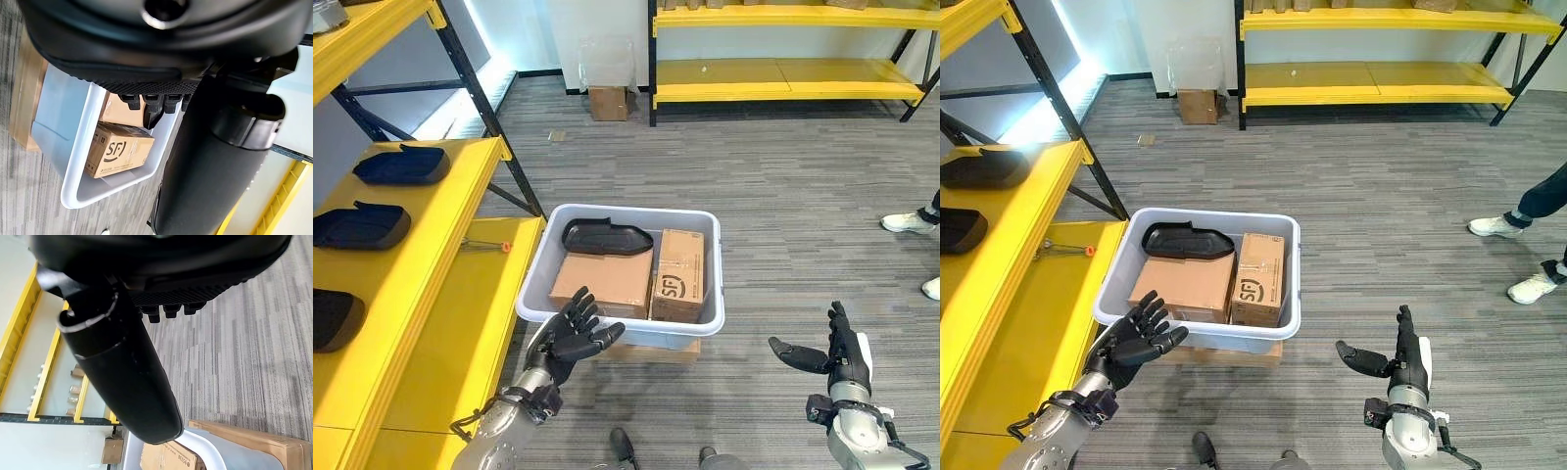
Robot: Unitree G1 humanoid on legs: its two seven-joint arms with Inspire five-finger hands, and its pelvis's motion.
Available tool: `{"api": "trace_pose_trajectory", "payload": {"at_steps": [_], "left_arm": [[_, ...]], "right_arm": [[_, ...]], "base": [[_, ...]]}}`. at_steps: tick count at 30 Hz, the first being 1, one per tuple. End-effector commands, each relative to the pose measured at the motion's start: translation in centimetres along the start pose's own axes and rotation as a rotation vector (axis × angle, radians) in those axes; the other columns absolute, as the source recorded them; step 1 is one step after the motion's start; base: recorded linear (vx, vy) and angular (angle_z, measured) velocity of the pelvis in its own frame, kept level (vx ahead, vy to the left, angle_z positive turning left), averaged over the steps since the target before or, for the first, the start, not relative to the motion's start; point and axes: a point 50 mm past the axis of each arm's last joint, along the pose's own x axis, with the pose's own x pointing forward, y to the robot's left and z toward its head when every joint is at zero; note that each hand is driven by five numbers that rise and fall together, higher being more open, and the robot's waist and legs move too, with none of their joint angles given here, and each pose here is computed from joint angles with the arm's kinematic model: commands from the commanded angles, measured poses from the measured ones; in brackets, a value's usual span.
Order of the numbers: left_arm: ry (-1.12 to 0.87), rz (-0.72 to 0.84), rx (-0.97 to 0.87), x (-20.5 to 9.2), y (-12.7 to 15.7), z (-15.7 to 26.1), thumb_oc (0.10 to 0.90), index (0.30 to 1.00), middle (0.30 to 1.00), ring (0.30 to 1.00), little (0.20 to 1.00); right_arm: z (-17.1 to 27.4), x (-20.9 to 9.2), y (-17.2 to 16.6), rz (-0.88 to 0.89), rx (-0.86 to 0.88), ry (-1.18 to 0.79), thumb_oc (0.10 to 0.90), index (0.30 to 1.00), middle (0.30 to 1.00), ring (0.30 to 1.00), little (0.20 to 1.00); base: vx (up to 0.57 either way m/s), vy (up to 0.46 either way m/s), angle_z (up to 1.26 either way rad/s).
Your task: Move parts from the plastic box to the shelf.
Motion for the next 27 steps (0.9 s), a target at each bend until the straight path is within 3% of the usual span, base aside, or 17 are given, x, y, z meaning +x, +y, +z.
{"api": "trace_pose_trajectory", "payload": {"at_steps": [1, 27], "left_arm": [[-0.280, -0.068, 0.101, 2.0, -0.9, 5.5, 0.900, 1.000, 1.000, 1.000, 1.000], [-0.247, -0.025, 0.112, 1.4, -0.4, 5.4, 0.900, 1.000, 1.000, 1.000, 1.000]], "right_arm": [[7.3, 1.8, 2.1, 0.244, 0.039, -0.351, 0.900, 1.000, 1.000, 1.000, 1.000], [8.8, 1.5, 2.7, 0.225, -0.001, -0.444, 0.900, 1.000, 1.000, 1.000, 1.000]], "base": [[0.01, -0.013, -0.04], [0.03, 0.038, 0.00]]}}
